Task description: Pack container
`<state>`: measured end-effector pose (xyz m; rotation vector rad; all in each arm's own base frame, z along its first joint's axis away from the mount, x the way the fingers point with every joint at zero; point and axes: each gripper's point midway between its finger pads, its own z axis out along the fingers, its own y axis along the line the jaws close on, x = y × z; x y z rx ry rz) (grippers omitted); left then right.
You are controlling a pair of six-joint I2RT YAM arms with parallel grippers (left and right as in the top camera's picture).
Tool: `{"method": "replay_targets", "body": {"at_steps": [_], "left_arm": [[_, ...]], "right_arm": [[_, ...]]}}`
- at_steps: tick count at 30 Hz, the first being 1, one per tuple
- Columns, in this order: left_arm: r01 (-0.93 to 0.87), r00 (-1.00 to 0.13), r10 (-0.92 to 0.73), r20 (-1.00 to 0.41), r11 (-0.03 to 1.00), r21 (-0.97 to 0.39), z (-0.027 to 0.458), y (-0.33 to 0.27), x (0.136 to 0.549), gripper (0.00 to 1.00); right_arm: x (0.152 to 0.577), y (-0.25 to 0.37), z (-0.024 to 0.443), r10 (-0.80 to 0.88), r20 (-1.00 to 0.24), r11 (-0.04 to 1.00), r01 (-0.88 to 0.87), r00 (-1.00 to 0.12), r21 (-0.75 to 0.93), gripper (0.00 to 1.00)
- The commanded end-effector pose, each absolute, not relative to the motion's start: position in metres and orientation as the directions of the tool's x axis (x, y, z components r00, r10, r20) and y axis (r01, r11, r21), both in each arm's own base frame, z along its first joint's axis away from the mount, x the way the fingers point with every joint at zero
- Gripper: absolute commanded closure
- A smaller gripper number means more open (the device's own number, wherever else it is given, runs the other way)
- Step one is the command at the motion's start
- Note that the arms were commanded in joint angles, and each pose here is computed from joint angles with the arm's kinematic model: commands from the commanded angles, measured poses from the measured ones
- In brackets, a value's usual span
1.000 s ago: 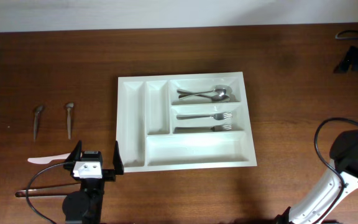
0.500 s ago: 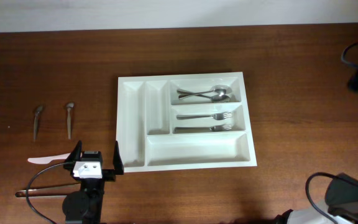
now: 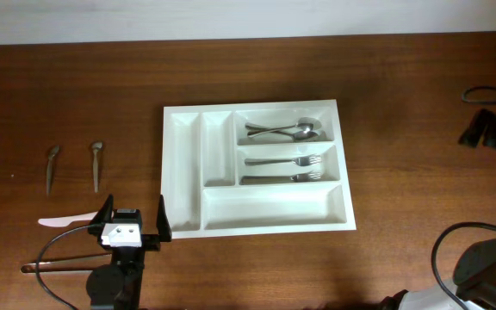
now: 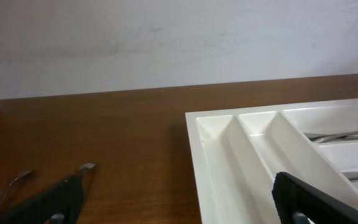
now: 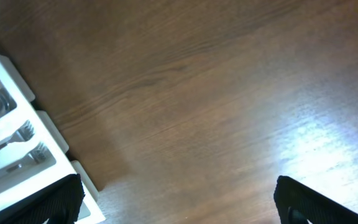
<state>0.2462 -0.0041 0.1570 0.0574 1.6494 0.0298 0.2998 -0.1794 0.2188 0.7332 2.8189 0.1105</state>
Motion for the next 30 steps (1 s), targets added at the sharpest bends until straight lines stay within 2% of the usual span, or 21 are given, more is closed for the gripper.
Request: {"method": "replay_targets", "body": {"at_steps": [1, 6, 12, 19, 25, 30], "left_arm": [[0.021, -0.079, 0.071, -0.994, 0.997, 0.07, 0.156, -0.004, 0.246, 0.01], [0.021, -0.079, 0.071, -0.994, 0.997, 0.07, 0.156, -0.004, 0.246, 0.01], [0.021, -0.079, 0.071, -0.994, 0.997, 0.07, 0.156, -0.004, 0.246, 0.01], [0.021, -0.079, 0.071, -0.994, 0.997, 0.07, 0.156, -0.004, 0.246, 0.01], [0.021, -0.079, 0.071, -0.994, 0.997, 0.07, 0.156, -0.004, 0.246, 0.01], [-0.03, -0.078, 0.072, -0.994, 0.997, 0.074, 0.157, 0.004, 0.246, 0.01]], "right_arm": [[0.285, -0.195, 0.225, 0.562, -0.212, 0.827, 0.544, -0.799, 0.144, 0.01], [0.272, -0.219, 0.227, 0.643, -0.225, 0.766, 0.62, -0.732, 0.171, 0.01], [0.276, -0.235, 0.221, 0.63, -0.25, 0.775, 0.618, -0.736, 0.132, 0.01], [0.268, -0.253, 0.186, 0.662, -0.192, 0.744, 0.667, -0.725, 0.044, 0.01], [0.262, -0.246, 0.165, 0.667, -0.14, 0.743, 0.668, -0.732, 0.045, 0.01], [0.265, -0.249, 0.164, 0.665, -0.156, 0.743, 0.667, -0.73, 0.044, 0.01]]}}
